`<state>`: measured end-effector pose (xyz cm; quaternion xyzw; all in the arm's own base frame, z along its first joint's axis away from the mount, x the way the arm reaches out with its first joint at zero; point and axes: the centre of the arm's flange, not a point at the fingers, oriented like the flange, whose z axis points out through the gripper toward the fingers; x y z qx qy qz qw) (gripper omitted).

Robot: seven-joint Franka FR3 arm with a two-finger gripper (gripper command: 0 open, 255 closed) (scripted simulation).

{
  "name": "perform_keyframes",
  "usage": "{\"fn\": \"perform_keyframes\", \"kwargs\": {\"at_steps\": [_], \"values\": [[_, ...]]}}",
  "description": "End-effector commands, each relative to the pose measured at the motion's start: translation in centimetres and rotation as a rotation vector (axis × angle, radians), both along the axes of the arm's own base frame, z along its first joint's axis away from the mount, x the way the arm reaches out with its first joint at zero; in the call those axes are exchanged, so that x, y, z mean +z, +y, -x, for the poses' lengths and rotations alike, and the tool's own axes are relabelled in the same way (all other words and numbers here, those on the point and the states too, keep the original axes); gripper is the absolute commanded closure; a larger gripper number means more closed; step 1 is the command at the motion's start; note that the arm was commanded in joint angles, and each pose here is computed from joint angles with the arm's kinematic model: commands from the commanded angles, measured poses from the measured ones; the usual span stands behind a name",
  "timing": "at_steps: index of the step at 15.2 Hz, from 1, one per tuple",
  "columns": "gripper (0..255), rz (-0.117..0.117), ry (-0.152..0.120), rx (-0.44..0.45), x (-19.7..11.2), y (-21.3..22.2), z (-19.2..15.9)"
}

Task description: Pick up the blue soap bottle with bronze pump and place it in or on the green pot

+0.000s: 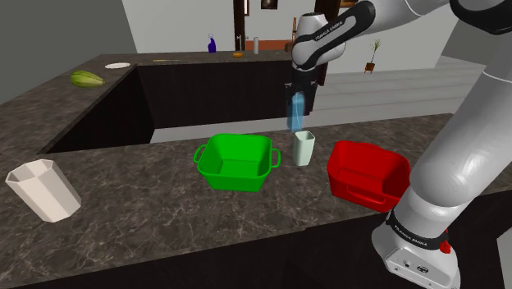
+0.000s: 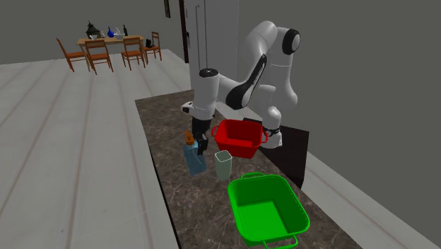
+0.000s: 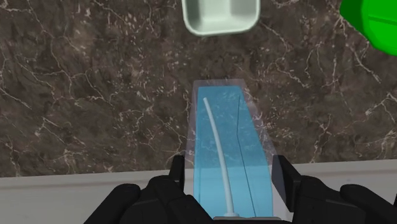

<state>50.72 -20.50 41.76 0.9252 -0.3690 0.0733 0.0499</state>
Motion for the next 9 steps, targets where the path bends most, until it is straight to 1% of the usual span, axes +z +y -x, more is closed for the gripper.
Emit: {"fn": "perform_keyframes", "kwargs": {"at_steps": [1,9], "values": [[255,0.0,0.0,0.0,1.0,0.1,0.1],[255,0.0,0.0,0.0,5.2,0.1,0.1]]}}
